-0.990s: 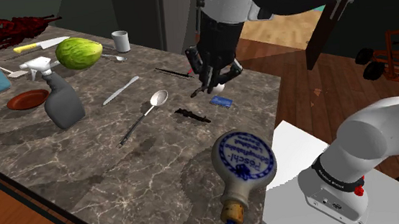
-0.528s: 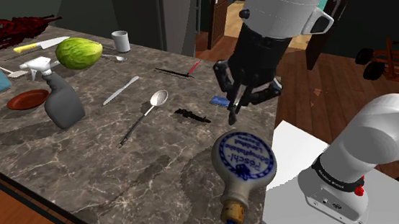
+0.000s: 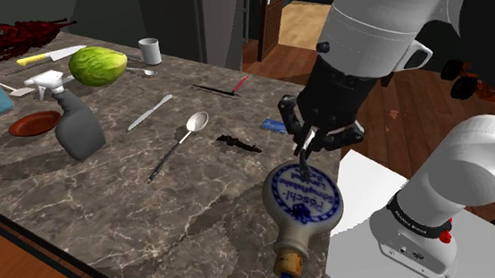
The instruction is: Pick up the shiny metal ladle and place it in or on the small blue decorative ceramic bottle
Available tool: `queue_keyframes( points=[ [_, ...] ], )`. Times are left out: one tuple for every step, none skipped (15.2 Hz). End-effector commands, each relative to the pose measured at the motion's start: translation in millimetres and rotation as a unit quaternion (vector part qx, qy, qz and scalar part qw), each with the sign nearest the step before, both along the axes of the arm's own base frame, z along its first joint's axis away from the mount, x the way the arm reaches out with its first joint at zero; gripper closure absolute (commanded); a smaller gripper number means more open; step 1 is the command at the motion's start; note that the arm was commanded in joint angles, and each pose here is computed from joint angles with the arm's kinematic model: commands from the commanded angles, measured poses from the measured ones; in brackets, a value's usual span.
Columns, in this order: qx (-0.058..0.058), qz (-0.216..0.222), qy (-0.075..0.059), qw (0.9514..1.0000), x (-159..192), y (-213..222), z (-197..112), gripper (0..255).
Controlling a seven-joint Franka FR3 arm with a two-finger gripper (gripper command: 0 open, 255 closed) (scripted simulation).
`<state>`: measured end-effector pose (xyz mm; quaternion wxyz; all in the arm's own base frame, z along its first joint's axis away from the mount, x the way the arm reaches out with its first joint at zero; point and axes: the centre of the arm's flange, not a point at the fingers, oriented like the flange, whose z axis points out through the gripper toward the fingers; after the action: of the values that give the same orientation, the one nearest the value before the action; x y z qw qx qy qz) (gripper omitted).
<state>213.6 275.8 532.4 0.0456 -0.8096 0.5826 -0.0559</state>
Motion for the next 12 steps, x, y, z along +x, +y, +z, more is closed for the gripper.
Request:
queue_keyframes(
  points=[
    [0.0, 0.0, 0.0, 1.0, -0.3, 0.9, -10.7, 255],
    [0.0, 0.0, 0.0, 1.0, -0.3, 0.9, -16.0, 255],
    [0.0, 0.0, 0.0, 1.0, -0.3, 0.9, -21.2, 255],
    [0.0, 0.0, 0.0, 1.0, -0.3, 0.9, -26.5, 255],
    [0.0, 0.0, 0.0, 1.0, -0.3, 0.9, -31.8, 255],
    [0.0, 0.0, 0.0, 1.0, -0.3, 0.9, -37.1, 255],
    [0.0, 0.0, 0.0, 1.0, -0.3, 0.9, -42.4, 255],
    [0.0, 0.0, 0.0, 1.0, -0.3, 0.9, -50.7, 255],
    [0.0, 0.0, 0.0, 1.0, -0.3, 0.9, -50.7, 255],
    [0.0, 0.0, 0.0, 1.0, -0.3, 0.9, -50.7, 255],
    [0.0, 0.0, 0.0, 1.0, -0.3, 0.9, -50.7, 255],
    [0.0, 0.0, 0.0, 1.0, -0.3, 0.9, -50.7, 255]
  ],
)
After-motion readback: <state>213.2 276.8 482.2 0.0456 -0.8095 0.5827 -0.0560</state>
